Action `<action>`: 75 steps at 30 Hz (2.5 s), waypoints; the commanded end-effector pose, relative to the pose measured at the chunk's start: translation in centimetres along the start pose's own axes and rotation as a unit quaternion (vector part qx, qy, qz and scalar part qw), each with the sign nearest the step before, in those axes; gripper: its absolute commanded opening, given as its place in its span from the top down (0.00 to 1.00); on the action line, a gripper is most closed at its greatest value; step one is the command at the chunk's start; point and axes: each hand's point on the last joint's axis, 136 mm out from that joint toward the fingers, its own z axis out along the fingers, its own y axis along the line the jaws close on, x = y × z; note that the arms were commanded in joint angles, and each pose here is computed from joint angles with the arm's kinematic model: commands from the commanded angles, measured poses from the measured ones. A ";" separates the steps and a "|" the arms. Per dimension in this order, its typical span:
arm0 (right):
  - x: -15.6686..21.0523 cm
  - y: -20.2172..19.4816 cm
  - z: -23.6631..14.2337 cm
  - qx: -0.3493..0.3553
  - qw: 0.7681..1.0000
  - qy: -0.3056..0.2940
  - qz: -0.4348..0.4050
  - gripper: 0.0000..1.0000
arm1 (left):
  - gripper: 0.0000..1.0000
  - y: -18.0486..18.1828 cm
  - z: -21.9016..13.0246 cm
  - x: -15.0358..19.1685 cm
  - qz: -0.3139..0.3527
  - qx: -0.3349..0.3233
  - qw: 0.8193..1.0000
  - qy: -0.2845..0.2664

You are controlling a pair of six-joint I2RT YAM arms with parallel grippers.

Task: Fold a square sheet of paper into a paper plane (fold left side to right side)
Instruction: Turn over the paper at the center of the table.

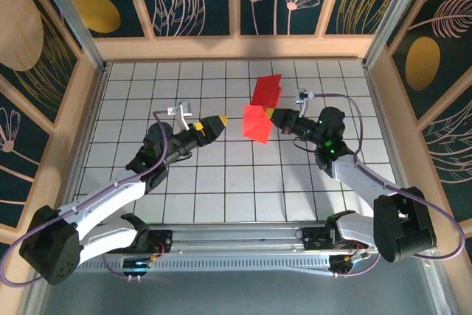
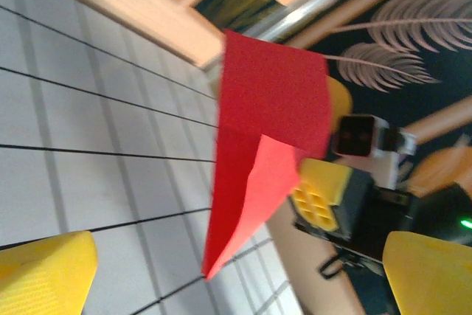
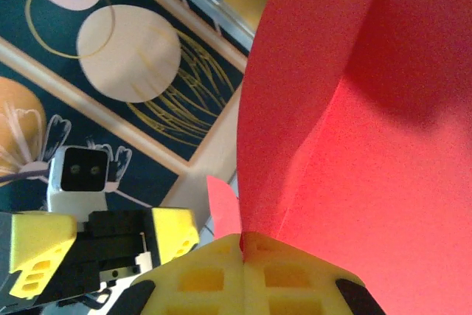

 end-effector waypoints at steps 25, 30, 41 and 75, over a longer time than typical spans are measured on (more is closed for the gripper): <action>0.2 4.8 2.1 -0.114 0.992 0.006 0.045 1.00 | 0.36 -5.0 3.7 3.2 -0.041 0.152 0.982 0.103; 0.4 4.7 1.9 -0.114 0.992 0.007 0.045 1.00 | 0.50 -4.3 3.9 3.4 -0.039 0.133 0.985 0.103; 0.5 4.5 1.4 -0.097 0.995 0.010 0.036 1.00 | 0.59 -3.5 3.8 3.7 -0.040 0.117 0.987 0.105; 0.8 -4.5 -2.7 0.194 0.981 0.019 -0.021 0.55 | 1.00 2.4 3.9 5.3 0.019 -0.062 0.985 0.159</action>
